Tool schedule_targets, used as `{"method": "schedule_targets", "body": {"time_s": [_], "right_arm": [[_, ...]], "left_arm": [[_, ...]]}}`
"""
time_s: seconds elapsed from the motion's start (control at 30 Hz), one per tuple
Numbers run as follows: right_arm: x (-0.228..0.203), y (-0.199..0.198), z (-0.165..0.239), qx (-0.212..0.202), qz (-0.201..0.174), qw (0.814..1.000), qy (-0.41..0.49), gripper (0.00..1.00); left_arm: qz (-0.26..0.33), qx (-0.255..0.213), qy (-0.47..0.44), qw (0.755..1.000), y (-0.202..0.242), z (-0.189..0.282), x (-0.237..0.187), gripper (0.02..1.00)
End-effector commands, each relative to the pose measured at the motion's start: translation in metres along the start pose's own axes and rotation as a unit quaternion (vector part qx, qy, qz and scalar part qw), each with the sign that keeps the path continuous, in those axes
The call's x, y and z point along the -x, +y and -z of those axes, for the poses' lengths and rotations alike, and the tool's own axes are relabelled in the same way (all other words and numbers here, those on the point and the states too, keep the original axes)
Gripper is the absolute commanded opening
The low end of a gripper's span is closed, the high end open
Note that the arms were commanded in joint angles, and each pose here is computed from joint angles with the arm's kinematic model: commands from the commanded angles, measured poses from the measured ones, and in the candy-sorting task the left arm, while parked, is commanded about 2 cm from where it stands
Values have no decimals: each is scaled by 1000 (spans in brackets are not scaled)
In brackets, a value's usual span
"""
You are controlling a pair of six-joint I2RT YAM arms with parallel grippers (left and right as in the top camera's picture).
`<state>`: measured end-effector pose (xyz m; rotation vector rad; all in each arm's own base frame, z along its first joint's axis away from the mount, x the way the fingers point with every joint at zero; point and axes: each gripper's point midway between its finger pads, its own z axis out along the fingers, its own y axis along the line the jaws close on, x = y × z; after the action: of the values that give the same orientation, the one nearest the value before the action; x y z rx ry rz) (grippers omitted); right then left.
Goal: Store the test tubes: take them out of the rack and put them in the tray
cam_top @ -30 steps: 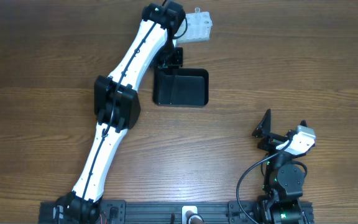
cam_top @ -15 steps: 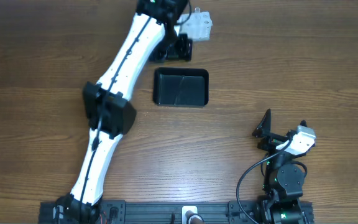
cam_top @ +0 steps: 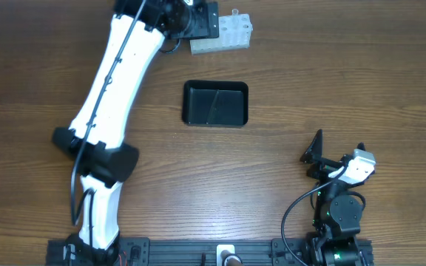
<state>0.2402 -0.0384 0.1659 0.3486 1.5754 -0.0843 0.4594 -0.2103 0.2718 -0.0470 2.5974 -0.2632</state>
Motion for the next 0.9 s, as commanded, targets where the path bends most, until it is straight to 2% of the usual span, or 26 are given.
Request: {"method": "schedule_targets", "body": {"time_s": [0.03, 0.23, 0.43, 0.57, 0.73, 0.9], "right_arm": [[-1, -1, 0, -2, 0, 1000, -1, 993], [-1, -1, 0, -2, 0, 1000, -1, 991], [-1, -1, 0, -2, 0, 1000, -1, 991], [-1, -1, 0, -2, 0, 1000, -1, 991], [-1, -1, 0, -2, 0, 1000, -1, 993], [-1, -1, 0, -2, 0, 1000, -1, 991]], "left_arm": [[15, 8, -48, 999, 16, 35, 8, 980], [26, -2, -83, 996, 33, 49, -3, 998], [41, 49, -115, 991, 77, 68, -27, 998], [51, 66, -144, 986, 98, 84, -38, 998], [41, 59, -211, 975, 114, 98, -38, 998], [62, 52, -270, 960, 139, 109, -52, 998]]}}
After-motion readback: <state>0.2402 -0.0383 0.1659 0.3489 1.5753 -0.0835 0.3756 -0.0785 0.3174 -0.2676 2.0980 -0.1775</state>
